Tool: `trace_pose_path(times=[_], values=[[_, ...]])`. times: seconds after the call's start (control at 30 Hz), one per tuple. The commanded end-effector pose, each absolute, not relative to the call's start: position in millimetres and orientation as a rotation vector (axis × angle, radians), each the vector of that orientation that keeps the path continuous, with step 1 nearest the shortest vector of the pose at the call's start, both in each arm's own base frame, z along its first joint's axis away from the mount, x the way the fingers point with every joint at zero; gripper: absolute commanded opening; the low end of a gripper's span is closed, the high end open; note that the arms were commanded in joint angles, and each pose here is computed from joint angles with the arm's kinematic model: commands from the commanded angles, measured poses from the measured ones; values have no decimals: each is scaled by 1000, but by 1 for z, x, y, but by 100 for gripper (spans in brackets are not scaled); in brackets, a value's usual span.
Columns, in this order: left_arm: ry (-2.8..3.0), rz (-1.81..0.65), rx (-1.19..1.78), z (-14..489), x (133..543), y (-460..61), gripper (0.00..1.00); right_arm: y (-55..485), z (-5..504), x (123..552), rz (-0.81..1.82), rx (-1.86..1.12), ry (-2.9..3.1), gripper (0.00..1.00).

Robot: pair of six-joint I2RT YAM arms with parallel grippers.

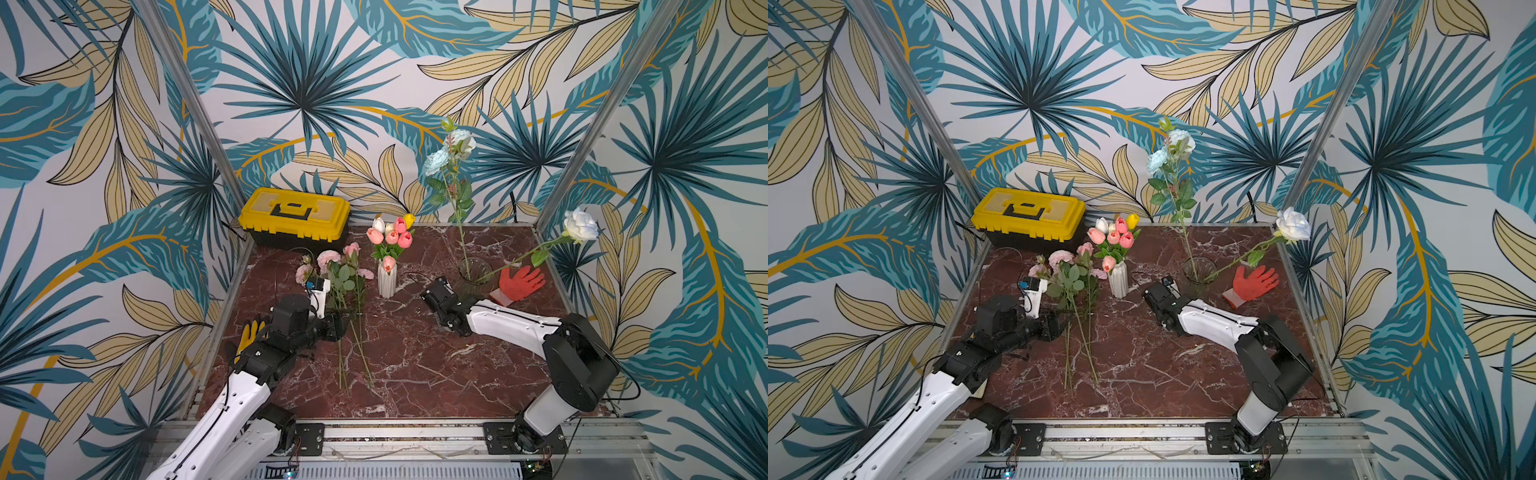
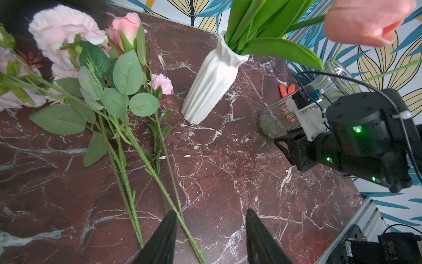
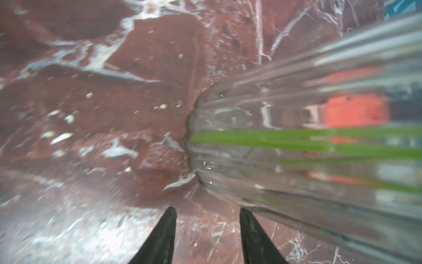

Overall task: Pick out pink flowers from the vase
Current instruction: Move the vase to the center of the board.

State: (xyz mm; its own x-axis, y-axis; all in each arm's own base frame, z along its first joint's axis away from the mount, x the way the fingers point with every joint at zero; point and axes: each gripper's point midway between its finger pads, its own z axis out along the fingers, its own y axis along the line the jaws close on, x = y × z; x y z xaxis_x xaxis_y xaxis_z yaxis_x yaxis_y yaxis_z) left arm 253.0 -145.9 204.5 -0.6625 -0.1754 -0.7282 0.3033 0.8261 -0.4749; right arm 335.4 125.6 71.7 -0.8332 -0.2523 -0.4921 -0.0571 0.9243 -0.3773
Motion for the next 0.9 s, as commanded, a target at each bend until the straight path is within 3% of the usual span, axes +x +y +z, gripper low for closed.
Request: trace_pose_path(times=[0.0, 0.23, 0.47, 0.67, 0.87], values=[[2157, -726, 116, 213, 255, -147, 50, 113, 65, 341, -444, -131, 2542, 48], [2158, -719, 121, 213, 256, -147, 50, 91, 62, 351, -419, 11, 2542, 49], [2158, -719, 124, 212, 255, -147, 49, 104, 72, 352, -262, -5, 2476, 48], [2144, -751, 122, 221, 254, -150, 49, 135, 125, 352, 35, -100, 2265, 45], [2134, -764, 138, 225, 253, -153, 49, 190, 195, 341, 282, -408, 1945, 43]])
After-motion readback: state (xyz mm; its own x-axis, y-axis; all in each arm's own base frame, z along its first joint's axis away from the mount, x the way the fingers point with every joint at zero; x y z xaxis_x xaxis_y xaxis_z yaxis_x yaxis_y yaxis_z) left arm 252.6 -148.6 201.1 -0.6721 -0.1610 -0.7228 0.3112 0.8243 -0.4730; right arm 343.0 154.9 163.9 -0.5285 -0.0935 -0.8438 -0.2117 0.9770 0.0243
